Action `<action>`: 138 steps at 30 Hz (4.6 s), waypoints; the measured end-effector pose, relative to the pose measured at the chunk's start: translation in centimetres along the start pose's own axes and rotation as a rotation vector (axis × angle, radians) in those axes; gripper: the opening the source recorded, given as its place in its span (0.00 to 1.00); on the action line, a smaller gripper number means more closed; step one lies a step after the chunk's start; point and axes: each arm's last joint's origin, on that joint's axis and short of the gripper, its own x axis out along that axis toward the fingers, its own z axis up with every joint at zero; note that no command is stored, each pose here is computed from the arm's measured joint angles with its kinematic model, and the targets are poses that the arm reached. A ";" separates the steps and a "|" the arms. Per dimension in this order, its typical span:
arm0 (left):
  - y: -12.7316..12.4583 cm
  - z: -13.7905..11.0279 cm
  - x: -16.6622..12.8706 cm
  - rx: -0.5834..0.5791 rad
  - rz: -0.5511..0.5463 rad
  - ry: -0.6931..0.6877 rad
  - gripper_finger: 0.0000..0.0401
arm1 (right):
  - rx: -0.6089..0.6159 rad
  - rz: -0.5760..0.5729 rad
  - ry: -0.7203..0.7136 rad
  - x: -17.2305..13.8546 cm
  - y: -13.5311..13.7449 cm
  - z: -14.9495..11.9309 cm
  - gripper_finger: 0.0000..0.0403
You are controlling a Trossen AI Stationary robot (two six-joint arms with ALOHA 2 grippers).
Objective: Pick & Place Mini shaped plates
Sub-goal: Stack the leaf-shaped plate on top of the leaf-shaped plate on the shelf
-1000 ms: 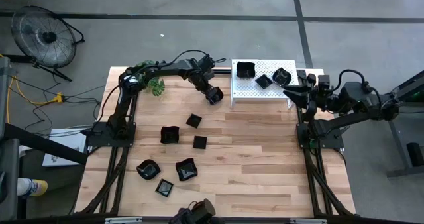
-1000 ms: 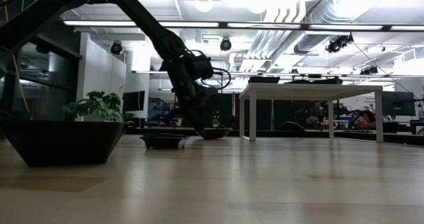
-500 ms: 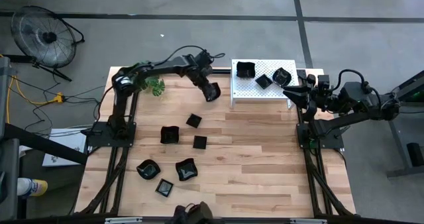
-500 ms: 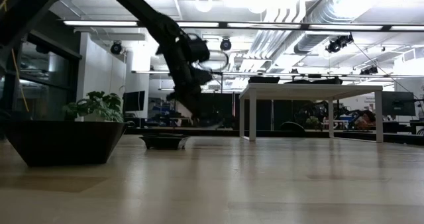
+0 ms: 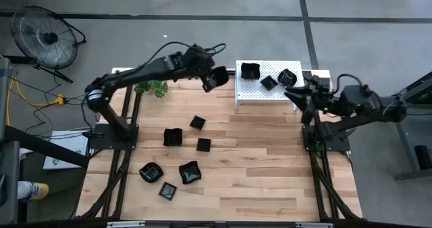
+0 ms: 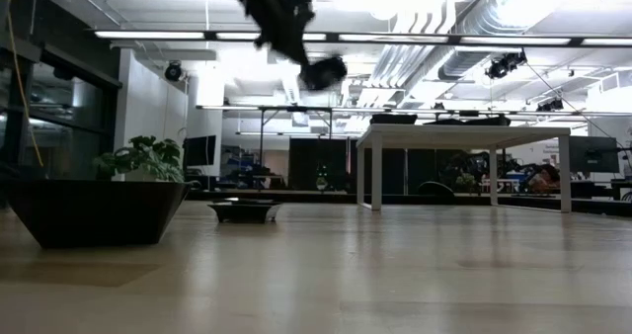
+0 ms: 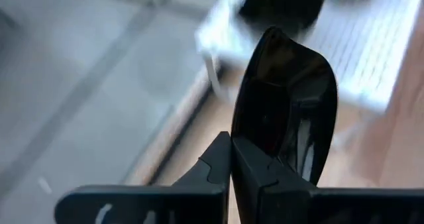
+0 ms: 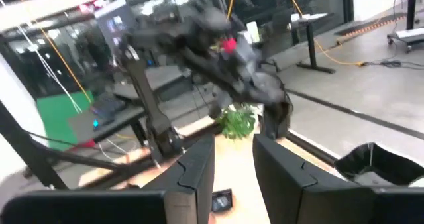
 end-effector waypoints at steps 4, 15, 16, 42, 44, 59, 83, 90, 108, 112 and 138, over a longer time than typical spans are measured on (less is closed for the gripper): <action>-1.5 2.5 -4.1 0.077 0.073 -0.235 0.00 | -0.030 -0.026 0.004 1.9 0.9 -0.6 0.25; -5.5 5.3 -8.7 0.300 0.106 -0.558 0.00 | -0.301 -0.139 -0.211 7.9 4.0 -0.4 0.25; -5.8 5.3 -8.9 0.314 0.102 -0.570 0.00 | -0.326 -0.162 -0.226 8.3 4.2 -0.4 0.25; -7.1 6.3 -10.5 0.553 0.268 -0.666 0.00 | -0.439 -0.423 -0.315 13.7 5.9 -2.7 0.25; -7.1 6.3 -10.5 0.553 0.268 -0.666 0.00 | -0.433 -0.415 -0.321 13.7 5.8 -2.7 0.25; -7.1 6.3 -10.4 0.557 0.266 -0.666 0.00 | -0.412 -0.417 -0.344 14.4 4.8 -2.3 0.25; -7.1 6.2 -10.4 0.564 0.257 -0.665 0.00 | -0.414 -0.341 -0.352 14.8 4.4 -2.2 0.08; -7.1 6.2 -10.4 0.563 0.258 -0.664 0.00 | -0.409 -0.356 -0.352 14.8 4.3 -2.1 0.01; -7.6 5.7 -10.1 0.652 0.122 -0.673 0.16 | -0.401 -0.382 -0.349 14.7 4.3 -2.1 0.00; -7.7 5.6 -9.9 0.658 0.118 -0.661 0.24 | -0.405 -0.373 -0.348 14.8 4.3 -2.2 0.00; -4.5 4.7 -15.2 0.760 0.234 -0.604 0.36 | -0.400 -0.705 -0.333 10.9 2.9 0.7 0.00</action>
